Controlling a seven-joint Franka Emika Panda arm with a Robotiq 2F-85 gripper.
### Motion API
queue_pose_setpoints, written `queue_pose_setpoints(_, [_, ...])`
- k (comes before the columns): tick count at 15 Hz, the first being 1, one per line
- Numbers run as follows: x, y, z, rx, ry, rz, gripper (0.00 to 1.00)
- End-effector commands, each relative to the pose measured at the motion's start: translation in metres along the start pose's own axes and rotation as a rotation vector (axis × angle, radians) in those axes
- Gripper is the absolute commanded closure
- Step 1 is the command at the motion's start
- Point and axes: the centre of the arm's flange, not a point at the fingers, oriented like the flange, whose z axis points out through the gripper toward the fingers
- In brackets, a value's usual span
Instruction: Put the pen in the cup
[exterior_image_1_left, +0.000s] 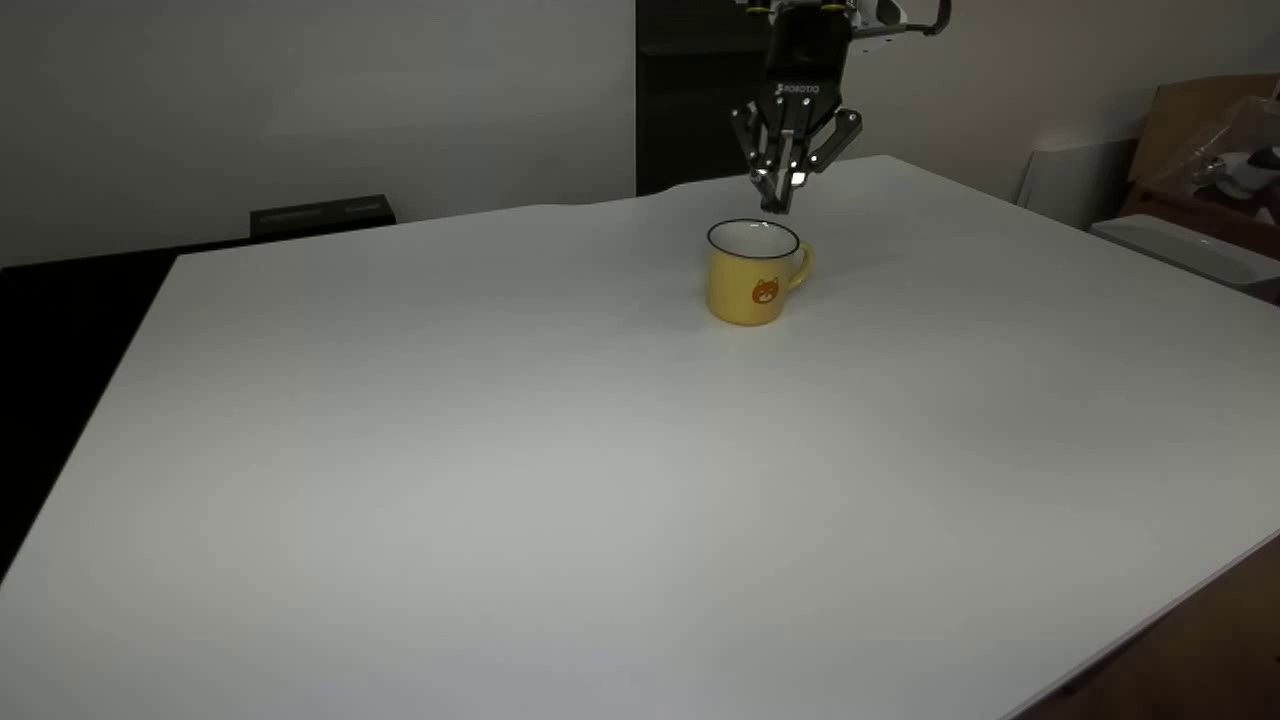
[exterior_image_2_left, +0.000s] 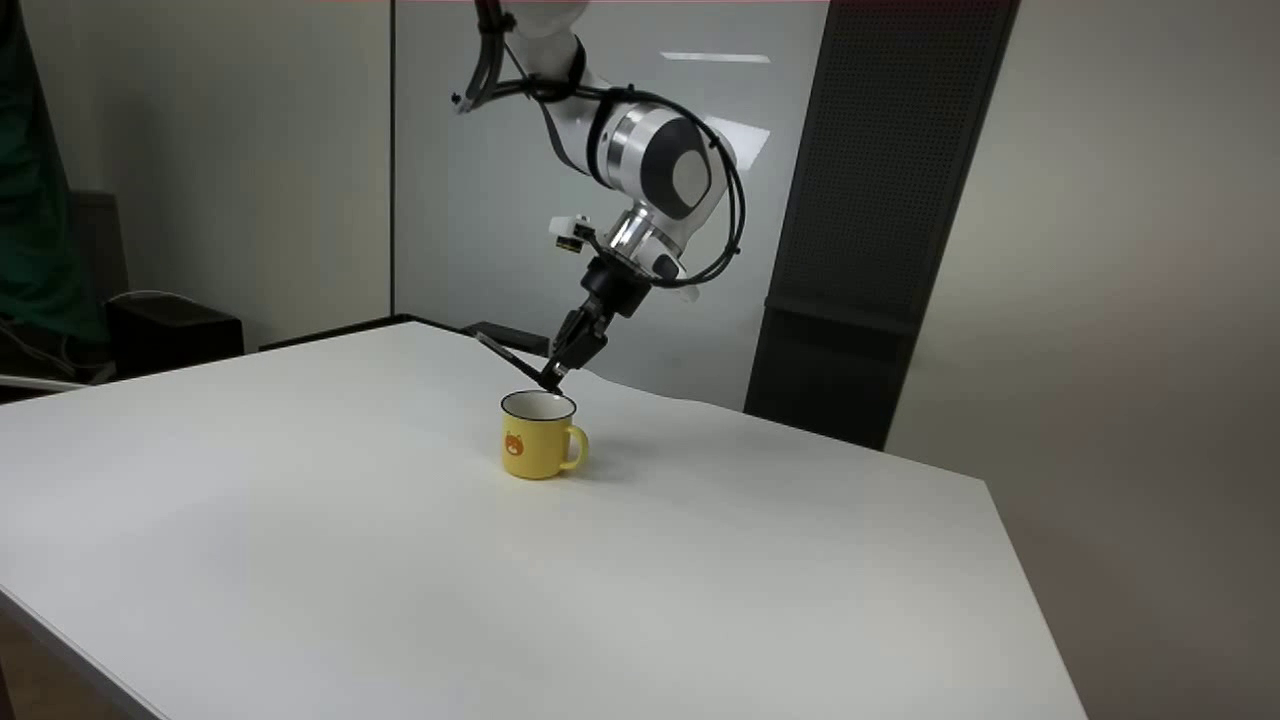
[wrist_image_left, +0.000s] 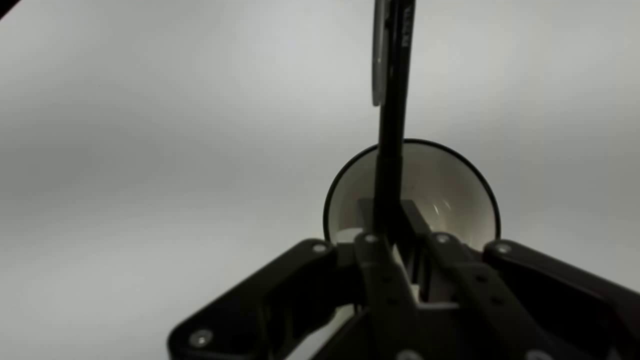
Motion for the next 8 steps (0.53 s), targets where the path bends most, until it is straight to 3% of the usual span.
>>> queue_pose_setpoints(1, [0.006,-0.012,0.0,0.003,-0.027,0.031,0.97])
queue_pose_setpoints(8, [0.009,-0.019,0.014,0.005,-0.058,0.024,0.97])
